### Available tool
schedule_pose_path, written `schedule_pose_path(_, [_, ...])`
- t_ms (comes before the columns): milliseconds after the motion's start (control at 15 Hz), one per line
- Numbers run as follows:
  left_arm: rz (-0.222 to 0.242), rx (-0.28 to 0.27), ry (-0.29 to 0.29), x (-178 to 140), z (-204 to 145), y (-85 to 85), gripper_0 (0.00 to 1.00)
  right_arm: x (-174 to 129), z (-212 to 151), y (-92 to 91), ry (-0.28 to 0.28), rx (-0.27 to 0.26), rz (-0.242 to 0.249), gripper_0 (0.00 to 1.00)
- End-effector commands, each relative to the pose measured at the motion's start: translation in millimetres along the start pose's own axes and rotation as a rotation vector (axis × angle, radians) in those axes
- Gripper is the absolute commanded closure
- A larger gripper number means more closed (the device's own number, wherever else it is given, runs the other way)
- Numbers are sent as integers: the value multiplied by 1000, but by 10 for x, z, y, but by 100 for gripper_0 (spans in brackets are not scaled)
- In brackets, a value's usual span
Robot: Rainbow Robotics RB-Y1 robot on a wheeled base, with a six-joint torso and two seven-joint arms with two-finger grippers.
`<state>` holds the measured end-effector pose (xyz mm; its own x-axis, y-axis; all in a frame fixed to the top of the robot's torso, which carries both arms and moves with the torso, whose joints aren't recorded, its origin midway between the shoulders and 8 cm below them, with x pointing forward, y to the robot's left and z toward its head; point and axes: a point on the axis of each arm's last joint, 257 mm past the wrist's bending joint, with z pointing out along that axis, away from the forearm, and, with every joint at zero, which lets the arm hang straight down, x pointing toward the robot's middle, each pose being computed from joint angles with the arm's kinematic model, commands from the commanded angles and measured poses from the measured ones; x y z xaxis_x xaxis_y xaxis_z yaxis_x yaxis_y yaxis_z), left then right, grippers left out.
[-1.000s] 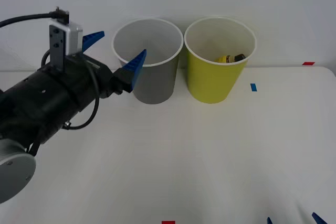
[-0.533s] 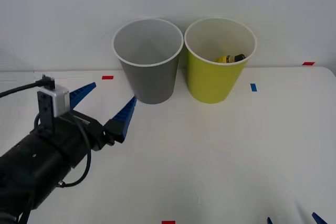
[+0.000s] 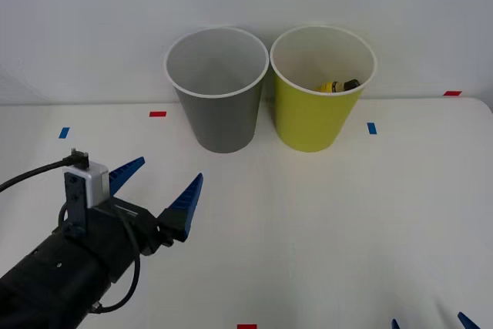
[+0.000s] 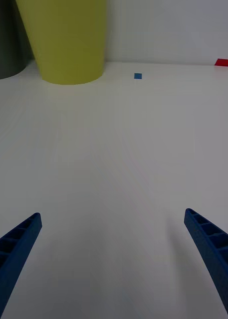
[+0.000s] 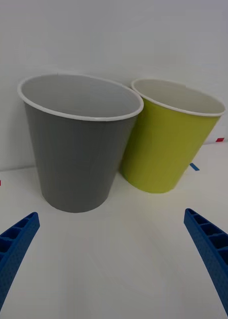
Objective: Put cans in the gray bin and PET bottles in the light green bin.
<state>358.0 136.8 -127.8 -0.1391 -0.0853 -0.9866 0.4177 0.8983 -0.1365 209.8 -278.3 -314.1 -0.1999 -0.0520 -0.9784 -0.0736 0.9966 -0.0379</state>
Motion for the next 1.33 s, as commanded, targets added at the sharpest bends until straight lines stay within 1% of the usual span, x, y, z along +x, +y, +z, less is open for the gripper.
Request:
schedule_pose_path(67, [-10, -20, -18, 222, -44, 141, 0, 0, 0, 0, 0, 0, 0, 0])
schedule_pose_path(133, [-3, -24, -36, 294, -51, 177, 0, 0, 0, 0, 0, 0, 0, 0])
schedule_pose_path(267, [20, -45, -78, 527, -114, 307, 0, 0, 0, 0, 0, 0, 0, 0])
schedule_pose_path(400, [24, -107, -71, 780, -205, 523, 0, 0, 0, 0, 0, 0, 0, 0])
schedule_pose_path(467, [21, -147, -75, 845, -240, 633, 0, 0, 0, 0, 0, 0, 0, 0])
schedule_pose_path(533, [48, -191, -70, 949, -300, 737, 0, 0, 0, 0, 0, 0, 0, 0])
schedule_pose_path(600, [74, -228, -79, 1012, -368, 806, 0, 0, 0, 0, 0, 0, 0, 0])
schedule_pose_path(667, [81, -251, -79, 1068, -437, 840, 0, 0, 0, 0, 0, 0, 0, 0])
schedule_pose_path(733, [73, -268, -71, 1125, -524, 857, 0, 0, 0, 0, 0, 0, 0, 0])
schedule_pose_path(1000, [69, -319, -24, 1356, -866, 893, 0, 0, 0, 0, 0, 0, 0, 0])
schedule_pose_path(1133, [86, -346, -12, 1487, -1022, 920, 0, 0, 0, 0, 0, 0, 0, 0])
schedule_pose_path(1333, [93, -362, 39, 1670, -1209, 897, 0, 0, 0, 0, 0, 0, 0, 0])
